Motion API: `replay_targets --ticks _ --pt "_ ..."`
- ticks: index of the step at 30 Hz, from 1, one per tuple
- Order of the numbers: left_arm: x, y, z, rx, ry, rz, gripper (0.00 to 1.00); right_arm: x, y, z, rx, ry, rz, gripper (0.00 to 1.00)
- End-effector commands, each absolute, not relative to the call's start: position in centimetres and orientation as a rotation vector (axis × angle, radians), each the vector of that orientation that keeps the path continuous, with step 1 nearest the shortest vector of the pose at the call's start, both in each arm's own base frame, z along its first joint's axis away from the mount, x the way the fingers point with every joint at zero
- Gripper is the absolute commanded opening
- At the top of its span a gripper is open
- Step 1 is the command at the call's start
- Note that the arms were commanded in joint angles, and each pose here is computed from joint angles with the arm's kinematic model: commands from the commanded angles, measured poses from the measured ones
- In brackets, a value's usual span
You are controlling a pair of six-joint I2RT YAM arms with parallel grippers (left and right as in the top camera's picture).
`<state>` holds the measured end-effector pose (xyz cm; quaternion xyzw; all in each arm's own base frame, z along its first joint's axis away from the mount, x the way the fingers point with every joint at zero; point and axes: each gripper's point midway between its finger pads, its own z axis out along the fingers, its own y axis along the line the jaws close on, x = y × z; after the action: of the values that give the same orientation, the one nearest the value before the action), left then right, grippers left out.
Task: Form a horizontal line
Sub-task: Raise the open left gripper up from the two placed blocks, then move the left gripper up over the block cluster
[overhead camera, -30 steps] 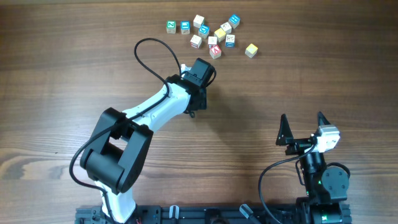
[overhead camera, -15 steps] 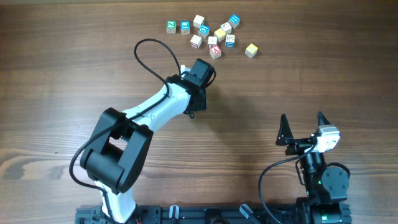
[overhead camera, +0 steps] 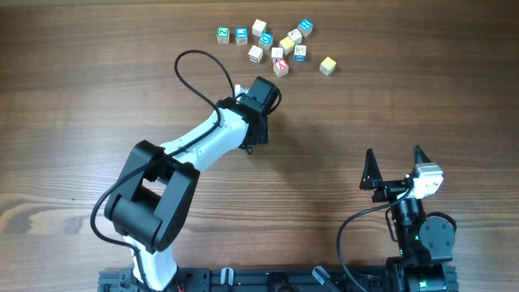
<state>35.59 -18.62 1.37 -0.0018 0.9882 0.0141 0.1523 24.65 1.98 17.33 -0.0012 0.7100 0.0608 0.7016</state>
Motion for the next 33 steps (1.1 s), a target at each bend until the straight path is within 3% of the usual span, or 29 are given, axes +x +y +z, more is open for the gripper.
replay_targets --ticks 1,8,14,15,16,18,28,33 --pt "35.5 -18.1 1.2 -0.03 2.829 0.063 0.05 24.6 2.2 17.4 -0.018 1.576 0.141 1.0" --pt "35.9 -19.1 1.3 -0.027 2.819 -0.011 0.11 24.6 2.2 17.4 -0.018 1.576 0.141 1.0" --pt "37.7 -20.2 2.9 0.019 2.759 -0.051 0.26 24.6 2.2 17.4 -0.018 1.576 0.142 1.0" --pt "38.3 -20.5 3.8 0.057 2.745 -0.054 0.25 24.6 2.2 17.4 -0.018 1.576 0.141 1.0" --pt "38.8 -20.8 4.8 0.083 2.735 -0.055 0.15 24.6 2.2 17.4 -0.018 1.576 0.141 1.0" --pt "40.2 -21.2 7.8 0.108 2.71 -0.062 0.04 24.6 2.2 17.4 -0.018 1.576 0.141 1.0" --pt "49.0 -18.1 25.5 -0.025 2.382 -0.176 0.04 24.6 2.2 17.4 -0.018 1.576 0.141 1.0" --pt "49.7 -14.9 32.9 -0.05 2.29 -0.305 0.04 24.6 2.2 17.4 -0.018 1.576 0.141 1.0"
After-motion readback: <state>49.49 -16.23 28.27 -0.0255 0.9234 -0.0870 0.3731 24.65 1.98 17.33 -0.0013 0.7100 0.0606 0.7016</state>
